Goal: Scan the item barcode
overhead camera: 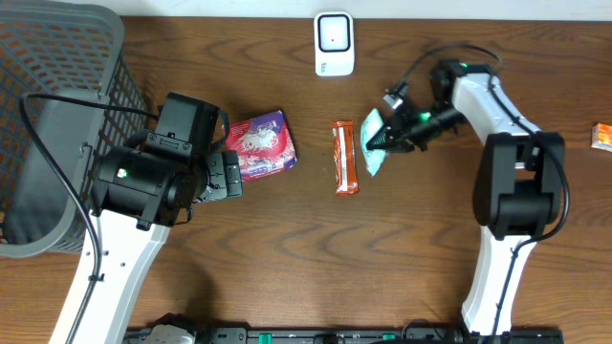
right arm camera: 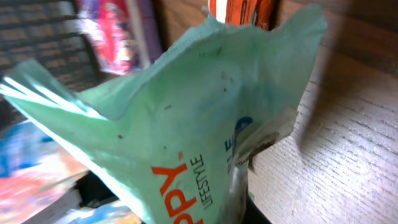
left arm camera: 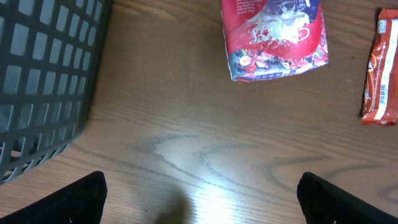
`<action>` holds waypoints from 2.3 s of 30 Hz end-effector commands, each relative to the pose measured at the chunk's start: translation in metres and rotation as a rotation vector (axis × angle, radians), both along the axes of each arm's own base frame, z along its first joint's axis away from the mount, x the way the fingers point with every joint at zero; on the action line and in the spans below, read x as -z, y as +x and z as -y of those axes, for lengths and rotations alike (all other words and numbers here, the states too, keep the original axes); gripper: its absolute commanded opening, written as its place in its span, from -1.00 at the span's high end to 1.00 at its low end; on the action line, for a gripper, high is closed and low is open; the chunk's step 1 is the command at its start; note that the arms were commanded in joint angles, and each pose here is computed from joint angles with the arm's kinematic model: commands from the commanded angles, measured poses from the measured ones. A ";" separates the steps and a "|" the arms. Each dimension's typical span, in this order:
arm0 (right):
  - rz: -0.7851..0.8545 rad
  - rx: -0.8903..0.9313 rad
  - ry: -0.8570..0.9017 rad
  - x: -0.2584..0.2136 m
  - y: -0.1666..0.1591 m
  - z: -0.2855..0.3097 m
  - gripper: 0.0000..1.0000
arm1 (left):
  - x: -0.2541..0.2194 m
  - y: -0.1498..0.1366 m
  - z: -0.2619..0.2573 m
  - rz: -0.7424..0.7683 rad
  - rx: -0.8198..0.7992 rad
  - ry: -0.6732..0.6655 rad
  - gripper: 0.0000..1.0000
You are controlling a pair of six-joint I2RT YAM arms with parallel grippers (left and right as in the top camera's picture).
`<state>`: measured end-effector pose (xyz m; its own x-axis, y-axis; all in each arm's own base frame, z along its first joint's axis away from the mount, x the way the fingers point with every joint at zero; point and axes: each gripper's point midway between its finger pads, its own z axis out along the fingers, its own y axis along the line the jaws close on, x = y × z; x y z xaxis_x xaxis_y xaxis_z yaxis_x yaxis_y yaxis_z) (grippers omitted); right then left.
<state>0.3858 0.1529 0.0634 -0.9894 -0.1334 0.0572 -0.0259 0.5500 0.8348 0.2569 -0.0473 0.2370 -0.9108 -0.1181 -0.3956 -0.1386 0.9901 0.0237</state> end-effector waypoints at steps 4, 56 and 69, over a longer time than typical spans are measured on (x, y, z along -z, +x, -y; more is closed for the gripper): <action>-0.075 0.165 0.124 0.026 -0.002 0.026 0.77 | 0.002 -0.001 -0.002 -0.009 -0.005 0.006 -0.96; 0.024 0.107 -1.007 -0.044 0.005 0.085 -0.40 | 0.002 -0.001 -0.002 -0.009 -0.005 0.006 -0.96; -0.153 0.280 -1.261 0.034 -0.034 0.116 -0.54 | 0.002 -0.001 -0.002 -0.009 -0.004 0.007 -0.96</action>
<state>0.3604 0.0409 0.0441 -0.9657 0.2351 0.1098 0.2041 0.9496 -0.2380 0.2570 -0.0472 0.2369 -0.9108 -0.1180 -0.3957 -0.1388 0.9900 0.0240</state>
